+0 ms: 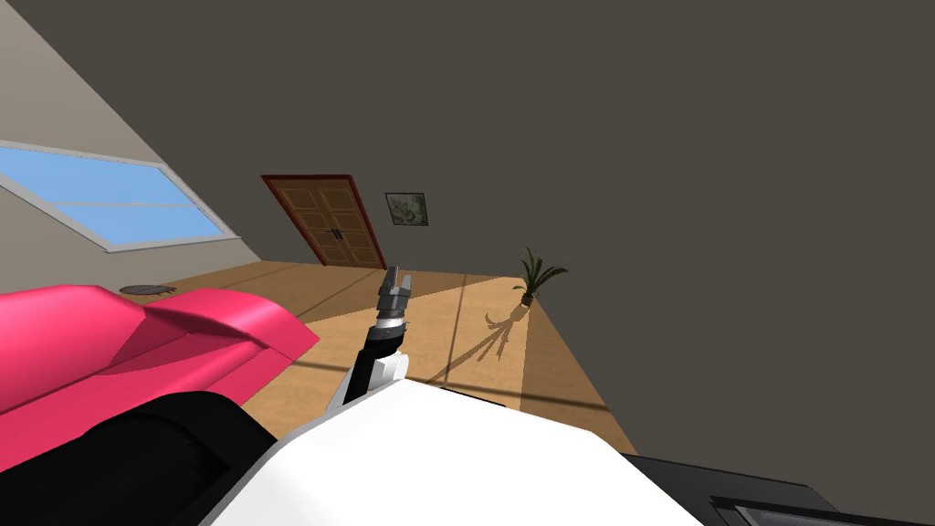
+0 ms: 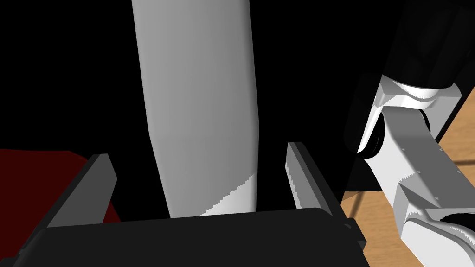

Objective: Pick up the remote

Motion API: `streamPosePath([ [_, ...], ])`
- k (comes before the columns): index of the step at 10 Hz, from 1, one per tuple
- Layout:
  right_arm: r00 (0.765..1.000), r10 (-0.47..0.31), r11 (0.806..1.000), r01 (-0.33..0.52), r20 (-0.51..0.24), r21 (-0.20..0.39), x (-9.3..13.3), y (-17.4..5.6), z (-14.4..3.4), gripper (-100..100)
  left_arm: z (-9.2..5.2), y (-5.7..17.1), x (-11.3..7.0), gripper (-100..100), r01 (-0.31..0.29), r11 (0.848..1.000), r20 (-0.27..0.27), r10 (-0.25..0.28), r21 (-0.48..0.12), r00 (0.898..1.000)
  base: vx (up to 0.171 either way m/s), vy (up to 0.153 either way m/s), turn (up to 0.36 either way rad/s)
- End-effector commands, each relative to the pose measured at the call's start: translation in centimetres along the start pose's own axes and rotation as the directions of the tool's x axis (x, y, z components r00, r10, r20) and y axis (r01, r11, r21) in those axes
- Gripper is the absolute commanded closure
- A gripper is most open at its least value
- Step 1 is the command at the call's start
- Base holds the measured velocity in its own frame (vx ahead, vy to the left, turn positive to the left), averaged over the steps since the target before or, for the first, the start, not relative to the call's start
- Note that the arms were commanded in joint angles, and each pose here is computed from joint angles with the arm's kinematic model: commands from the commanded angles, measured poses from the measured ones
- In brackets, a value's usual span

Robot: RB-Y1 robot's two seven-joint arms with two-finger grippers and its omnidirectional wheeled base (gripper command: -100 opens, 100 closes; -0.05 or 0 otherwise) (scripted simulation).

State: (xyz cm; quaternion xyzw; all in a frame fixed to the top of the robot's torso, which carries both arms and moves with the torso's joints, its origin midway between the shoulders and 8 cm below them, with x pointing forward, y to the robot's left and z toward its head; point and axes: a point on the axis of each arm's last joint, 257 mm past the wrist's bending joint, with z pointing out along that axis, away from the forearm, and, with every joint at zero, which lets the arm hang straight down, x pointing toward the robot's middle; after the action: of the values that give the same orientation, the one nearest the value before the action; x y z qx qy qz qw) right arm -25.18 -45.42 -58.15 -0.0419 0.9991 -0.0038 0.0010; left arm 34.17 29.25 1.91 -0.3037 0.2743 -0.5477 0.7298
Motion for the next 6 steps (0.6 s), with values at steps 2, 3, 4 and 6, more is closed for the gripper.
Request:
streamPosePath([
  [2,1.000,0.001,1.000,-0.001,-0.001,0.001,0.0,0.0,0.0,0,0.0,0.0,0.0,0,0.000,1.000,0.000,0.000,0.000,1.000,0.000,0.000,0.000],
  [3,1.000,0.008,1.000,-0.008,0.000,0.000,-0.9,0.9,1.1,-100,0.0,0.0,0.0,0,0.000,1.000,0.000,0.000,0.000,1.000,-0.040,-0.034,0.042],
  [4,1.000,0.010,1.000,-0.010,0.000,0.000,-1.1,1.1,1.4,-100,0.0,0.0,0.0,0,0.000,1.000,0.000,0.000,0.000,1.000,-0.060,-0.034,0.080],
  [6,1.000,0.017,1.000,-0.017,0.000,-0.001,-2.1,2.1,2.4,-100,0.0,0.0,0.0,0,0.000,1.000,0.000,0.000,0.000,1.000,-0.036,-0.017,0.085],
])
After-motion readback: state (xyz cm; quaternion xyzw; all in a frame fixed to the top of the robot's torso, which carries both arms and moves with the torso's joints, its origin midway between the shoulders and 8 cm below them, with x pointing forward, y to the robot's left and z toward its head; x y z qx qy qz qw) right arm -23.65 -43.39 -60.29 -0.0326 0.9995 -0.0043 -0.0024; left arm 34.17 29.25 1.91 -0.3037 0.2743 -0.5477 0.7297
